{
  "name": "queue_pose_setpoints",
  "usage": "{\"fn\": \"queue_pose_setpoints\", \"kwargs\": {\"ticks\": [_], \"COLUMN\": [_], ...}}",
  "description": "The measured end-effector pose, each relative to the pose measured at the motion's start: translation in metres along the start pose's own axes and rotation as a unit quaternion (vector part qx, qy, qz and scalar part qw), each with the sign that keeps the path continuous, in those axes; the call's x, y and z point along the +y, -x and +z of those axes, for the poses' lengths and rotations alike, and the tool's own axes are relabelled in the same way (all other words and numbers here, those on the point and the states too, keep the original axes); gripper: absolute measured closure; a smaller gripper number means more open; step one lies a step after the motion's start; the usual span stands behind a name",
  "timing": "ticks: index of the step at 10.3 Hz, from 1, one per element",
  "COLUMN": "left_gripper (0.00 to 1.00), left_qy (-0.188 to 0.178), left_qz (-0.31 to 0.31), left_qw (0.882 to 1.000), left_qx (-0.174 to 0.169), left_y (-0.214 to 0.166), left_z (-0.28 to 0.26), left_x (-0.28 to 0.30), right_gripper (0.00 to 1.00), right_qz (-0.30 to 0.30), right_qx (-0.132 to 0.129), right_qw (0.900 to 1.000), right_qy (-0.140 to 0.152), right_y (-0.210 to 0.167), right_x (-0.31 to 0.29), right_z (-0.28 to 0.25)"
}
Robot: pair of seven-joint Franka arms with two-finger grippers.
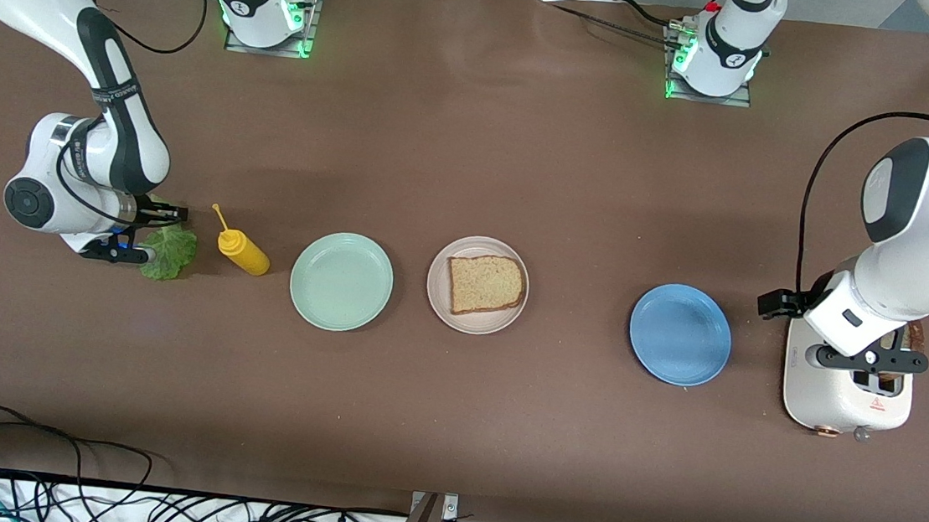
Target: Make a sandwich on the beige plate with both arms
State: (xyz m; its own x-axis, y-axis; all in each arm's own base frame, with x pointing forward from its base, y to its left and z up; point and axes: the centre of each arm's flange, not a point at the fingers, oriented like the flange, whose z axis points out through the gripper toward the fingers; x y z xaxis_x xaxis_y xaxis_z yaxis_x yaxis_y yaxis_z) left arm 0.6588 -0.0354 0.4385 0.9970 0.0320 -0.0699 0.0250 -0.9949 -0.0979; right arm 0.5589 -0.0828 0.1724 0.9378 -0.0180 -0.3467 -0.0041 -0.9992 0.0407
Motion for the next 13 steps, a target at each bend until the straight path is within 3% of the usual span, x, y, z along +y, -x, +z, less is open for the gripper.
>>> {"fn": "queue_pose_setpoints", "kwargs": {"ticks": [3, 8, 13], "left_gripper": [0.0, 0.0, 0.0], "left_qy": [0.006, 0.016, 0.023], "left_qz": [-0.003, -0.008, -0.012], "left_qw": [1.0, 1.0, 1.0], "left_qx": [-0.003, -0.003, -0.001], "left_y": [-0.001, -0.002, -0.003], "left_z": [0.003, 0.001, -0.002], "left_x": [0.0, -0.002, -0.003], "right_gripper": [0.97, 0.97, 0.97], "right_qz": [0.0, -0.003, -0.044], "right_qx": [0.001, 0.003, 0.025], "right_qw": [1.0, 1.0, 0.999], "right_qy": [0.0, 0.0, 0.001], "right_y": [0.0, -0.002, -0.009], "right_x": [0.0, -0.003, -0.039], "right_z": [-0.001, -0.016, -0.154]}}
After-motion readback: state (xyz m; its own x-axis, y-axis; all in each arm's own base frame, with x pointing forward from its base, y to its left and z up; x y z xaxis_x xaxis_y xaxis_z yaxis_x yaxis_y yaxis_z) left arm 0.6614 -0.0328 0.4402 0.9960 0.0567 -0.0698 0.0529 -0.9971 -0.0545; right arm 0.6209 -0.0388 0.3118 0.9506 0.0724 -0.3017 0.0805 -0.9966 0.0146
